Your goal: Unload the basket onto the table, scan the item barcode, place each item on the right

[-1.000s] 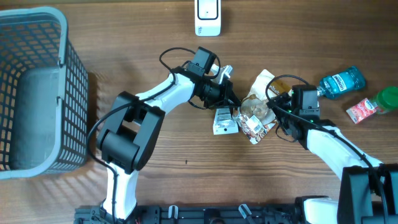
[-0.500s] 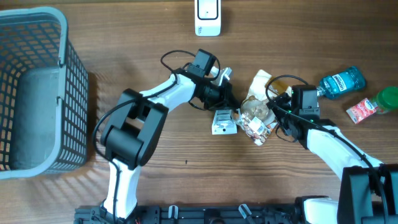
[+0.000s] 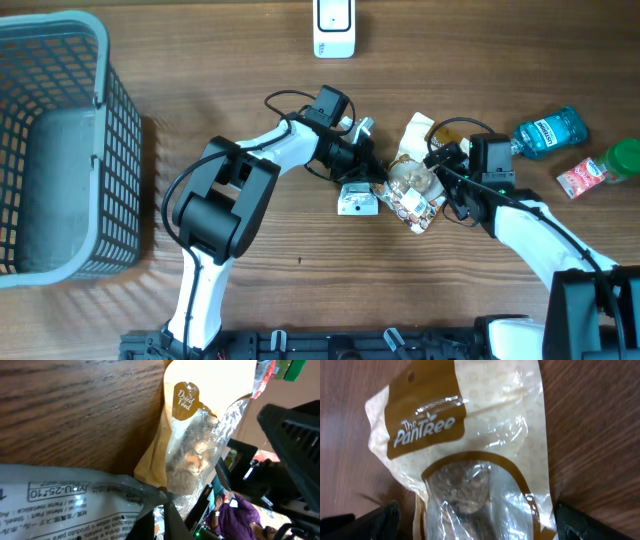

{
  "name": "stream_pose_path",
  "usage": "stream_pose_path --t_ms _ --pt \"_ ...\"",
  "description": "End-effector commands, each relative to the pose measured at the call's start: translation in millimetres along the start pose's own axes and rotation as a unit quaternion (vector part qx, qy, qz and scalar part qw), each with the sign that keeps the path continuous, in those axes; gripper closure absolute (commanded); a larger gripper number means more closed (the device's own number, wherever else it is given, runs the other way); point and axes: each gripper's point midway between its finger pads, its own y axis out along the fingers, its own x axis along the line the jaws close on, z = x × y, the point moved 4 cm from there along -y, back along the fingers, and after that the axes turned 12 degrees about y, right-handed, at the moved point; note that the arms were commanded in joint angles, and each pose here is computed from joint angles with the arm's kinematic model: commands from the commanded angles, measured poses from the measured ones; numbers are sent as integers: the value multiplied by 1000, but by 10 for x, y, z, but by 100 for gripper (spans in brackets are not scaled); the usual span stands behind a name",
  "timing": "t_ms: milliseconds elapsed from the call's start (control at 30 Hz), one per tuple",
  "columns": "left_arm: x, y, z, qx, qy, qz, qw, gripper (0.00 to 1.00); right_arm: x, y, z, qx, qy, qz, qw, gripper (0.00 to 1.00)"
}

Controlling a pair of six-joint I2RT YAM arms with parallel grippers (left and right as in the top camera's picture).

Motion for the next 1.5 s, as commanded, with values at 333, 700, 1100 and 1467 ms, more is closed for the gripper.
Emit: stream_pose_path --t_ms 333,700,1100,1467 --pt "421 114 140 15 -55 -73 996 96 -962 217 570 125 77 81 986 0" --pt "423 113 146 17 -57 -73 996 96 -861 278 435 84 70 34 993 10" --pt "423 113 147 17 -57 -73 996 96 -1783 -28 631 93 145 262 950 4" --pt "424 113 153 18 -59 -73 995 96 -1857 -80 718 104 226 279 928 0"
